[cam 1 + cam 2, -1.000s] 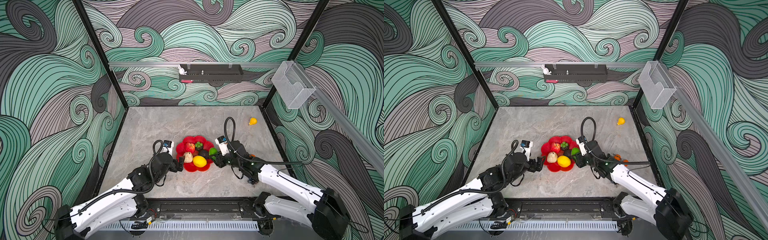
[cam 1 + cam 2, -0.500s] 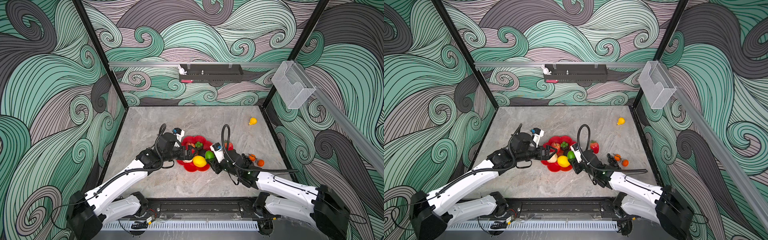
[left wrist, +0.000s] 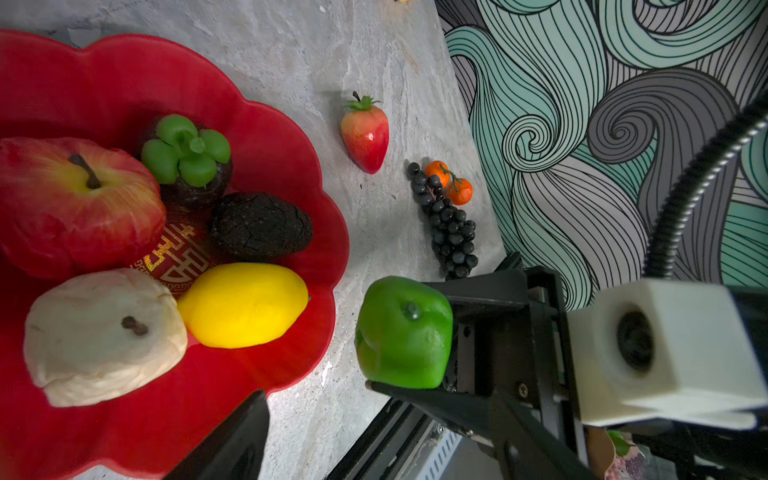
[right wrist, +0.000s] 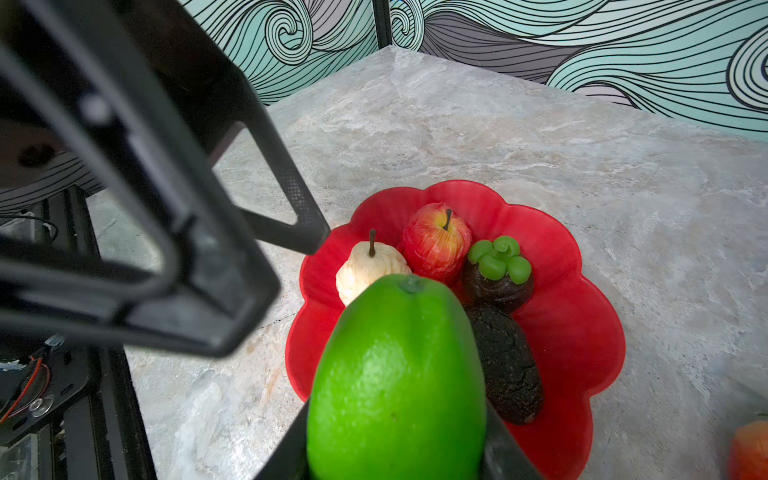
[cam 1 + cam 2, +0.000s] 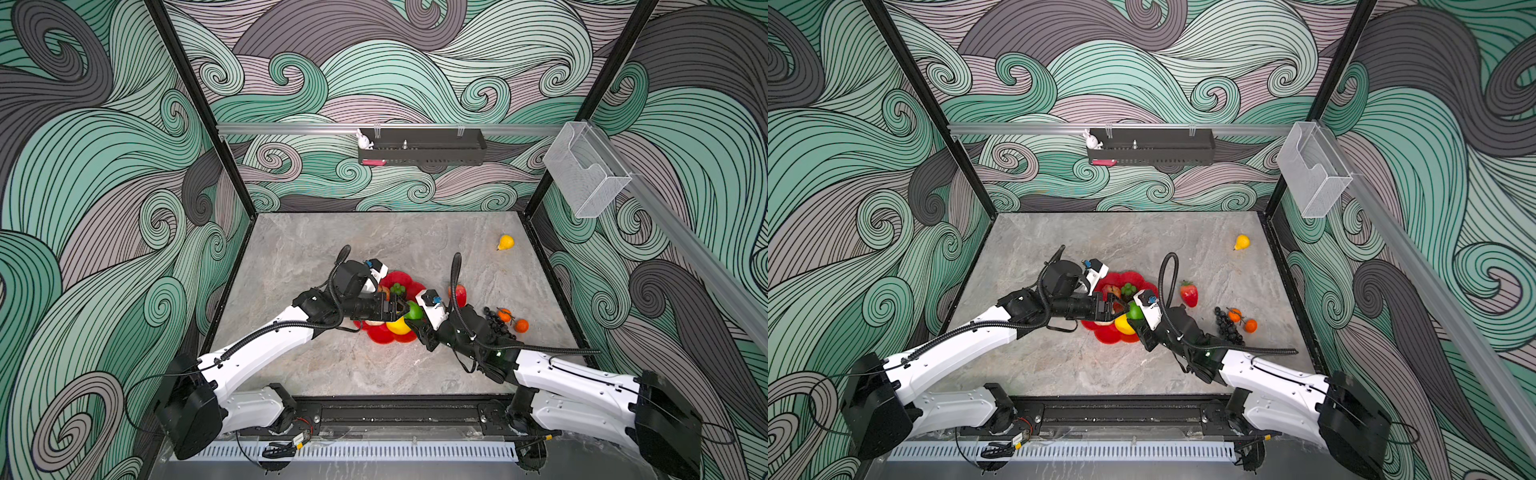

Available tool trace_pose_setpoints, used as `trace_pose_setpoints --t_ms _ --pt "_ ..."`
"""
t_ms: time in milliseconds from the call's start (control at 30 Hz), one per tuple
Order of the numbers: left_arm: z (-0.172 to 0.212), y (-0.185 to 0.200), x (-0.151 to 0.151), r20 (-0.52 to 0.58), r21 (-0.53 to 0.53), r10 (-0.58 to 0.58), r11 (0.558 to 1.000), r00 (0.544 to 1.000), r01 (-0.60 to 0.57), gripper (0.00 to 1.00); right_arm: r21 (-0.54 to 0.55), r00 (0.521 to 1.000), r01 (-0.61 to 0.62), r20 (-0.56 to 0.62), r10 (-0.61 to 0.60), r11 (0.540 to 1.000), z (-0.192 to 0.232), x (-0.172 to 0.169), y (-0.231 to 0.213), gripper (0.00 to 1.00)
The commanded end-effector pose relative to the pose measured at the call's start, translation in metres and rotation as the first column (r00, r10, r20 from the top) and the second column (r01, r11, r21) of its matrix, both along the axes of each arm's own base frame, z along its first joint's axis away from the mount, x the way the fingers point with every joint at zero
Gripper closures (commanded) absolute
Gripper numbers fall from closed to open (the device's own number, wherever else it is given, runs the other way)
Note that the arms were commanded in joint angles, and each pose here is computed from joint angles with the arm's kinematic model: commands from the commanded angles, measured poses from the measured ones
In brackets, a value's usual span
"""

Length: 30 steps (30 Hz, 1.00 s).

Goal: Place and organize the fake fruits in the fruit bowl
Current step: 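Grasp the lime with the left gripper while the right gripper releases it, then lower the lime into the bowl with the left gripper while the right arm withdraws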

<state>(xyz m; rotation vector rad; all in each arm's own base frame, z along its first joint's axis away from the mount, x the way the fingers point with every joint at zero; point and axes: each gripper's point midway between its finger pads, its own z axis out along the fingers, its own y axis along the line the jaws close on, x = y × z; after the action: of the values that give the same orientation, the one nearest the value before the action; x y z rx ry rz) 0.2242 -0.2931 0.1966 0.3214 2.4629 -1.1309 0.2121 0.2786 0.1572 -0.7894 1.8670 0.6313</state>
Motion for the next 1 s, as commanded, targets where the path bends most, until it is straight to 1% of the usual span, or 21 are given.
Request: trace_pose_setpoints --t_ms 0,200,267,433,567,700,767,867,967 --pt "0.011 -0.012 0.000 0.009 -0.043 -0.031 0.999 0.999 0.031 0.20 0.033 0.999 -0.042 0.034 0.041 0.999 0.008 -0.005 0.010 0.57" --pt "0.003 -0.019 -0.002 -0.016 -0.039 -0.062 0.997 0.998 0.062 0.29 0.027 0.997 -0.067 0.048 0.066 0.997 0.008 -0.009 0.015 0.57" --pt "0.001 -0.023 -0.003 -0.024 -0.043 -0.077 0.996 0.997 0.076 0.34 0.027 0.996 -0.069 0.052 0.068 0.997 0.009 -0.010 0.016 0.57" --pt "-0.003 -0.029 -0.001 -0.033 -0.040 -0.088 0.995 0.996 0.086 0.41 0.028 0.995 -0.081 0.055 0.079 0.996 0.009 -0.012 0.018 0.57" --pt "-0.005 -0.029 -0.002 -0.035 -0.033 -0.092 0.995 0.995 0.091 0.52 0.019 0.996 -0.067 0.055 0.066 0.998 0.008 -0.010 0.017 0.57" --pt "-0.003 -0.027 0.000 -0.022 -0.023 -0.084 0.996 0.996 0.084 0.56 0.009 0.997 -0.046 0.057 0.046 0.999 0.006 -0.007 0.014 0.56" --pt "-0.003 -0.026 0.001 -0.016 -0.012 -0.080 0.997 0.997 0.080 0.57 0.001 0.998 -0.029 0.059 0.029 1.000 0.006 -0.005 0.012 0.52" --pt "-0.002 -0.021 0.003 0.002 0.014 -0.069 0.998 0.998 0.069 0.58 0.006 0.998 -0.006 0.067 0.005 1.000 0.009 -0.003 0.008 0.42" --pt "-0.001 -0.010 0.011 0.027 0.070 -0.029 0.997 0.999 0.027 0.59 -0.033 0.996 0.057 0.068 -0.054 0.998 0.006 0.003 -0.004 0.26"
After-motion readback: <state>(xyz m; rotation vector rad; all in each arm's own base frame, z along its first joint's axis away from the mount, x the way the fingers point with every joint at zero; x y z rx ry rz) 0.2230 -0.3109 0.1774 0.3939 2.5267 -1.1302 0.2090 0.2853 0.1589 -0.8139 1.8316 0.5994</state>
